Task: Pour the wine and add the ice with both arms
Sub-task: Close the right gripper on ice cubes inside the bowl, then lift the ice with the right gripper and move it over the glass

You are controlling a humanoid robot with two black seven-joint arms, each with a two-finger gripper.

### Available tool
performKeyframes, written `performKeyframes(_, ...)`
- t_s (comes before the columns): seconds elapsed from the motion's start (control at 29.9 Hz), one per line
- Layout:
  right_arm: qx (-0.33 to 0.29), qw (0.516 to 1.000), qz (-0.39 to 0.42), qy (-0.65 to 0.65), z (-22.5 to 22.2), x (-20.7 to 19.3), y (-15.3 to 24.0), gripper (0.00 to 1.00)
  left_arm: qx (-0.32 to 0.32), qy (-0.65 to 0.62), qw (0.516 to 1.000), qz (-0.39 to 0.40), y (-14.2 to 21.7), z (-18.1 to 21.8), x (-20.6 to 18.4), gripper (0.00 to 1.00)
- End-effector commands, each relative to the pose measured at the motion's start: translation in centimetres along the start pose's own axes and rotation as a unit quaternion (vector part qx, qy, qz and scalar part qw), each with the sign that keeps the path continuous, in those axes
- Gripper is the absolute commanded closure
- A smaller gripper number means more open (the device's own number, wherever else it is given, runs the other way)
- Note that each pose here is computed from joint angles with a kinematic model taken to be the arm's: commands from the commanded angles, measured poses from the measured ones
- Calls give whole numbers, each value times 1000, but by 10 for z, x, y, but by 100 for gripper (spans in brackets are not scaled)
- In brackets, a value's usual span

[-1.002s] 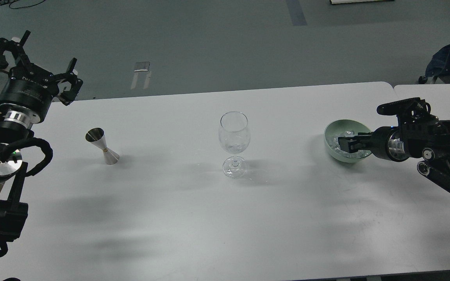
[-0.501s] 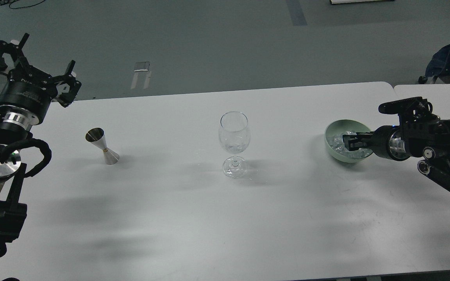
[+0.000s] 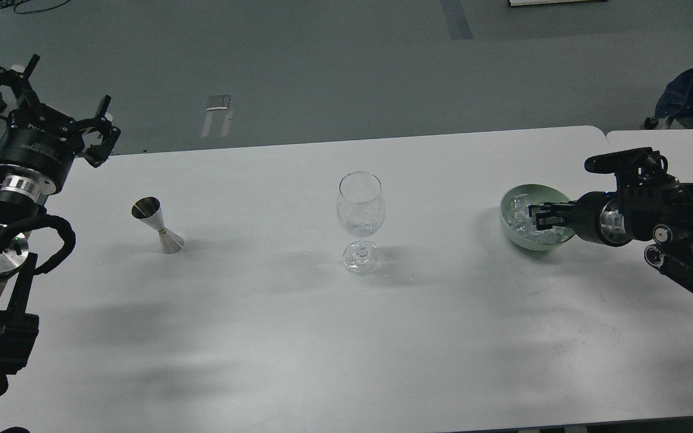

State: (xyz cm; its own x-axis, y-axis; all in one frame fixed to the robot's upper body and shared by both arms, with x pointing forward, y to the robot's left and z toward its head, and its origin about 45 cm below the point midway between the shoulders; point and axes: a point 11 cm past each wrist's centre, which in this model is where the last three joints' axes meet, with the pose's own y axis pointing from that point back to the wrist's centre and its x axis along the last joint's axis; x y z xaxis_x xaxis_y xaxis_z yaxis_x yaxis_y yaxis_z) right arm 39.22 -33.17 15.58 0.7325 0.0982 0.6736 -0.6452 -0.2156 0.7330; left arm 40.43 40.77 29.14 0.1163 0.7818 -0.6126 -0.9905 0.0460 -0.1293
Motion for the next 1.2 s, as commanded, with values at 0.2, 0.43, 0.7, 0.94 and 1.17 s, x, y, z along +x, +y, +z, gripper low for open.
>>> performKeyframes(0.2,47,998,36,-5,-11,26,43,88,-7,-4,1000,2,1,8,2,3)
performKeyframes(0.43,81,991,102,-1,-28,69,77,88,-7,-5,1000,0,0,9,1,3)
performKeyframes(0.7,154,978,139,26,-86,91,88,90,-8,-6,1000,-2,0,10,0,3)
performKeyframes(0.94,233,956,173,45,-169,121,88,90,-10,-22,1000,1,1,21,3,3)
performKeyframes(1.17,267,948,170,42,-221,119,77,90,-12,-23,1000,2,2,23,4,3)
